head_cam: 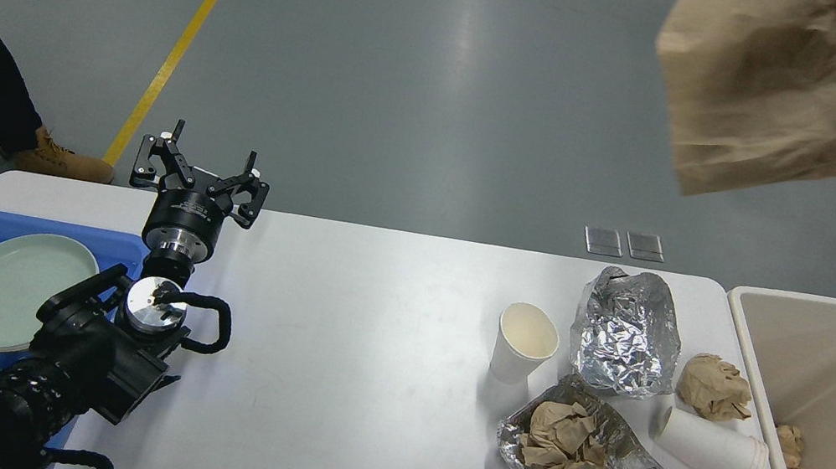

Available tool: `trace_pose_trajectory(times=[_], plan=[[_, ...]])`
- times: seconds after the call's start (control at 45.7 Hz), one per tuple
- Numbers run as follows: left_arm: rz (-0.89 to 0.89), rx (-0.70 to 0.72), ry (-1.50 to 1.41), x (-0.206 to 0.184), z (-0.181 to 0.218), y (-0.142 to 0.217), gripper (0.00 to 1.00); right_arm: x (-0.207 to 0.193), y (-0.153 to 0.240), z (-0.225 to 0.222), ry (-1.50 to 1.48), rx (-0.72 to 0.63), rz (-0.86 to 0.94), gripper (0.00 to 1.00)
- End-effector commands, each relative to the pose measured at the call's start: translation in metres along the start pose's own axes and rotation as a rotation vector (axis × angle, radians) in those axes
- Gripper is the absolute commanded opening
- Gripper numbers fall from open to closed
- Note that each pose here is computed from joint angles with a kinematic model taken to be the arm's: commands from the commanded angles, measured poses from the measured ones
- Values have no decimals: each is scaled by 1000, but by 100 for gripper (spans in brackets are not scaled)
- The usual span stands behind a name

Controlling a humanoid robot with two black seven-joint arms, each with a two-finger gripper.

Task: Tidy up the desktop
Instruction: 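Lift the paper bag and carry it into the white bin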

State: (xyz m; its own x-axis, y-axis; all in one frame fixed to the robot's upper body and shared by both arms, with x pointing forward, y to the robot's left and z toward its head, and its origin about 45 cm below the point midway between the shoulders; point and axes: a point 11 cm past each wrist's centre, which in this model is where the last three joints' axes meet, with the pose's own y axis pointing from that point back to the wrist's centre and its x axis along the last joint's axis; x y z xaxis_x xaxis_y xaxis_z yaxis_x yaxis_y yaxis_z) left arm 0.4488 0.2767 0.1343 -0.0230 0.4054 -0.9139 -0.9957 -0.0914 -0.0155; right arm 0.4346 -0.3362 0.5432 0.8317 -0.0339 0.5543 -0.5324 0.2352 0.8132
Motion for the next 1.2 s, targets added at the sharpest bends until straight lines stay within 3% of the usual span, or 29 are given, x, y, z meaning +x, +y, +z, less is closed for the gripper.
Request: trace_pose_trajectory(times=[0.0, 0.153, 0.285, 0.526, 0.723, 0.876, 1.183], plan=[[0, -1, 1, 0, 0, 0, 97, -13, -16, 61, -40, -150, -43, 0], [0, 0, 0, 0, 0, 0, 97, -76, -83, 127, -47, -307, -258, 0], [0, 0, 0, 0, 0, 0, 97, -113, -141, 166, -12, -397, -190, 0], [0, -1, 1, 0, 0, 0, 97, -207, -241, 190, 103, -442, -162, 0], [0, 0, 0, 0, 0, 0, 97, -285, -300, 195, 166, -448, -202, 0], [0, -1, 1, 0, 0, 0, 97, -332, -324, 191, 201, -442, -236, 0], [0, 0, 0, 0, 0, 0, 97, -376, -344, 166, 192, -376, -275, 0]])
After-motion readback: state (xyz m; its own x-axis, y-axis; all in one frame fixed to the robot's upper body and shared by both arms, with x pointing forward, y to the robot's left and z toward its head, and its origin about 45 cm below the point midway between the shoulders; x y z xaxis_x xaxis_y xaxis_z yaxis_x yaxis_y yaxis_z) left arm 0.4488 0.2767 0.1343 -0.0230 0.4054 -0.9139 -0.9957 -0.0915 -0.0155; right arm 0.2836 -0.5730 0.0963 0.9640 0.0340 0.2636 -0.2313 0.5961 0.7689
